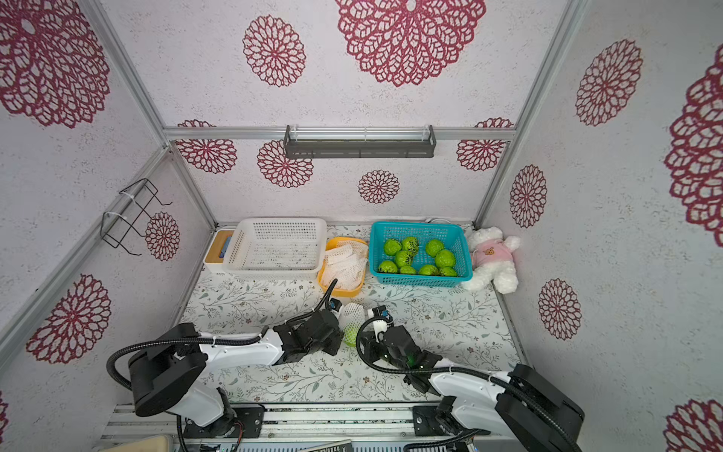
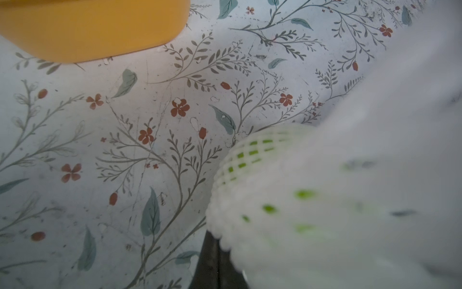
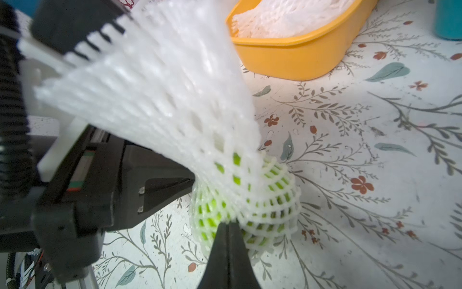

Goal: Sleeve custard apples in foam nets
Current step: Put on the foam net on the custard apple.

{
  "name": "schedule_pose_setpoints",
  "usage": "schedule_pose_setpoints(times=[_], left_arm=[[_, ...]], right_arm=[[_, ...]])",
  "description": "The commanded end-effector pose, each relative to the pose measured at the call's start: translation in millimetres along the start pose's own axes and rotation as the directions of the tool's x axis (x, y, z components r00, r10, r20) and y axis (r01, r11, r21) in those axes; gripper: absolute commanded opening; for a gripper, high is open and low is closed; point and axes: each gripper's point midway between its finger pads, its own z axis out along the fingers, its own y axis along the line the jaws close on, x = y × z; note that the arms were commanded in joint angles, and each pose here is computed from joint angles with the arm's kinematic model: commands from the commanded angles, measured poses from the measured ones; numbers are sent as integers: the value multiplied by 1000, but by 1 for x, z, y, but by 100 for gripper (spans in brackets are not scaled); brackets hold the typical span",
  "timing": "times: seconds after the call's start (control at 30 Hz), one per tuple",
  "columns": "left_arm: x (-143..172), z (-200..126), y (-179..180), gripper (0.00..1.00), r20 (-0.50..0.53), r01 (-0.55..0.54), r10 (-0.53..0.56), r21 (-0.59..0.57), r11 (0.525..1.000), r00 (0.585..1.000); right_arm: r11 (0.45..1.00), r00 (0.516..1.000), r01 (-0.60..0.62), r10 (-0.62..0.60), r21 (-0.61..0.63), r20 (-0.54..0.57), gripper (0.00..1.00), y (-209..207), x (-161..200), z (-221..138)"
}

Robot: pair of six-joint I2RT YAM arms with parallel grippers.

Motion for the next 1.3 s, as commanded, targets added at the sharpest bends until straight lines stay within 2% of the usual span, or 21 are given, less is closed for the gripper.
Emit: schedule_pose_setpoints(times=[0.0, 0.77, 0.93, 1.0, 1.1, 1.27], left_arm=[[2, -5, -9, 0, -20, 6, -5, 38, 999, 1000], [12, 3, -19, 0, -69, 45, -38, 98, 994, 997], [11, 5, -18, 0, -75, 50, -42, 102, 994, 996], [11, 6, -14, 0, -77, 68, -60, 99, 993, 995], [8, 5, -8, 0, -73, 81, -74, 97, 992, 995], [1, 3, -1, 0, -64, 73, -68, 81, 994, 996]], right_arm=[[999, 997, -8, 12, 52, -79, 0, -15, 26, -3], [989, 983, 13, 14, 147, -181, 1, -32, 44, -5], [989, 989, 26, -4, 143, -147, 8, -29, 34, -6], [989, 992, 29, -10, 143, -130, 14, -28, 28, -6], [989, 993, 42, -27, 138, -112, 30, -25, 21, -6], [991, 992, 85, -75, 100, -101, 39, -16, 12, -8]])
